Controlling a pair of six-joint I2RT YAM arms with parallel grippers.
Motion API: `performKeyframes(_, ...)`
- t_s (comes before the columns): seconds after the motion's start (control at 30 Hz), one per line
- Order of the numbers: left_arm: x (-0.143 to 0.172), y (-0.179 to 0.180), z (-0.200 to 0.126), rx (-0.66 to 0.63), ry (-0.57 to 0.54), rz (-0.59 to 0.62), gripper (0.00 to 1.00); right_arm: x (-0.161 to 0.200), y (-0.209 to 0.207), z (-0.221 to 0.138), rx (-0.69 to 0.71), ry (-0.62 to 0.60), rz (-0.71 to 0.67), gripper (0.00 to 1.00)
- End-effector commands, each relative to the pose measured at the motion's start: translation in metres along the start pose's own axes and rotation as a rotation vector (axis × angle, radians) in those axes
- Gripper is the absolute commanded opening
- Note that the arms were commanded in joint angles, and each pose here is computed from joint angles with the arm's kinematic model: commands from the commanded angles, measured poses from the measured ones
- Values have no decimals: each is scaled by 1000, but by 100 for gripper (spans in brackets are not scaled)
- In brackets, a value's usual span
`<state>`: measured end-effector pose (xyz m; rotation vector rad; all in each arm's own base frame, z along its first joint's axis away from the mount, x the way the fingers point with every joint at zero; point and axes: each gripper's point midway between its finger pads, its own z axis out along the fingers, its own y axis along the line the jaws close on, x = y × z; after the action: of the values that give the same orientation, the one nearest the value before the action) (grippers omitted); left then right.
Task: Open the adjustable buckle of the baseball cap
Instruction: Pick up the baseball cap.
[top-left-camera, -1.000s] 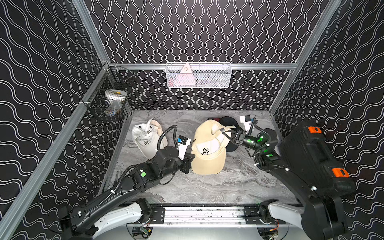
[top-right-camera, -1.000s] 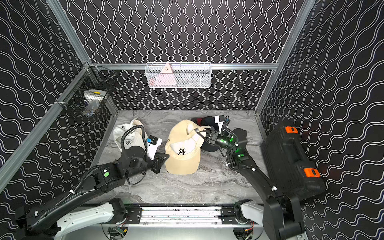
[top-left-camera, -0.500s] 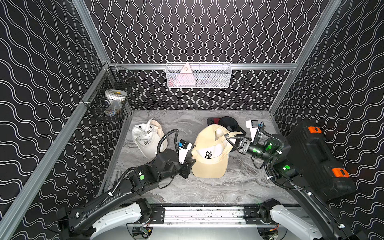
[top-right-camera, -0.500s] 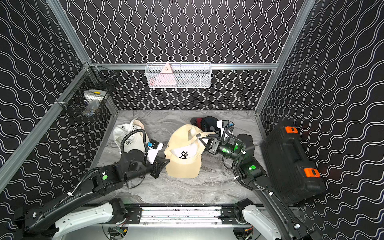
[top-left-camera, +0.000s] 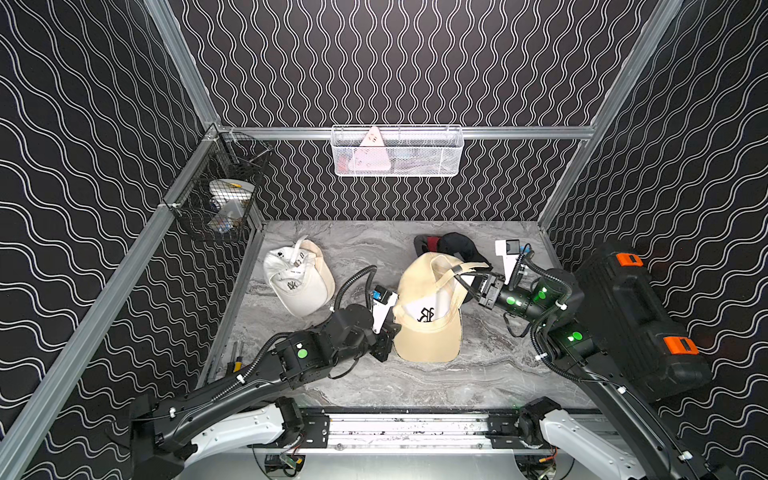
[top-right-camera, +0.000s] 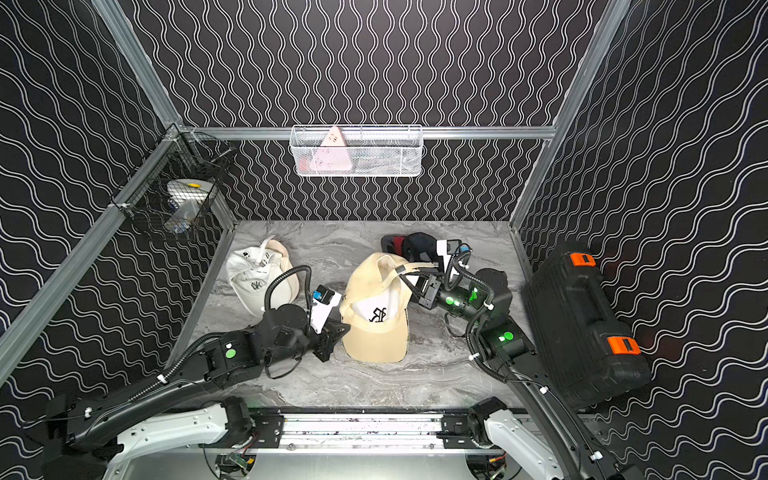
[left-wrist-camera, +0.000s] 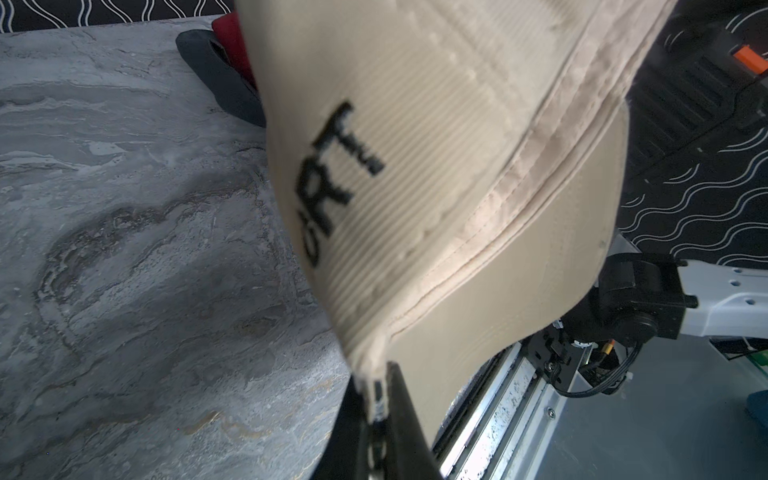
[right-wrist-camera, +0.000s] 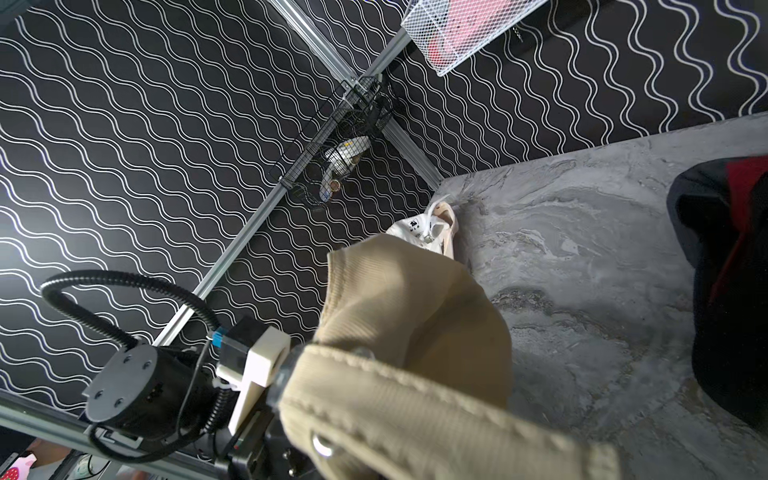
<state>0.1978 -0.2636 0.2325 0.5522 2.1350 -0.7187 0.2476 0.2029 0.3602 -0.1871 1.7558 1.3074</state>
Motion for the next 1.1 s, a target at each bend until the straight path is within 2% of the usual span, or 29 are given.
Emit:
performKeyframes(0.0,24,5,6,-30,84,50,0,-26,21,-12,-16,-108,-84,10)
performKeyframes(0.17,28,2,3,-28,94,85,0,-33,25,-26,15,-159,-96,15)
performKeyframes(0.37,31,0,-10,-8,72,84,0,-36,26,-25,3,-173,-73,21)
performKeyframes(0.47,33,1,-17,-6,66,82,0,-38,30,-25,-15,-178,-68,0)
performKeyframes(0.73,43,-2,-13,20,91,88,0,-42,41,-30,-33,-195,-87,0)
performKeyframes(0.8,47,-5,-9,33,113,92,15,-41,45,-33,-46,-193,-94,0)
performKeyframes(0.87,50,-7,-5,38,133,101,44,-38,51,-34,-69,-180,-106,0)
performKeyframes(0.93,49,-9,-4,34,133,112,65,-34,55,-35,-89,-159,-120,0)
performKeyframes(1.0,42,-12,-6,38,113,122,71,-29,57,-34,-105,-136,-129,0)
performKeyframes(1.07,31,-17,-11,46,81,134,74,-23,54,-33,-99,-108,-133,0)
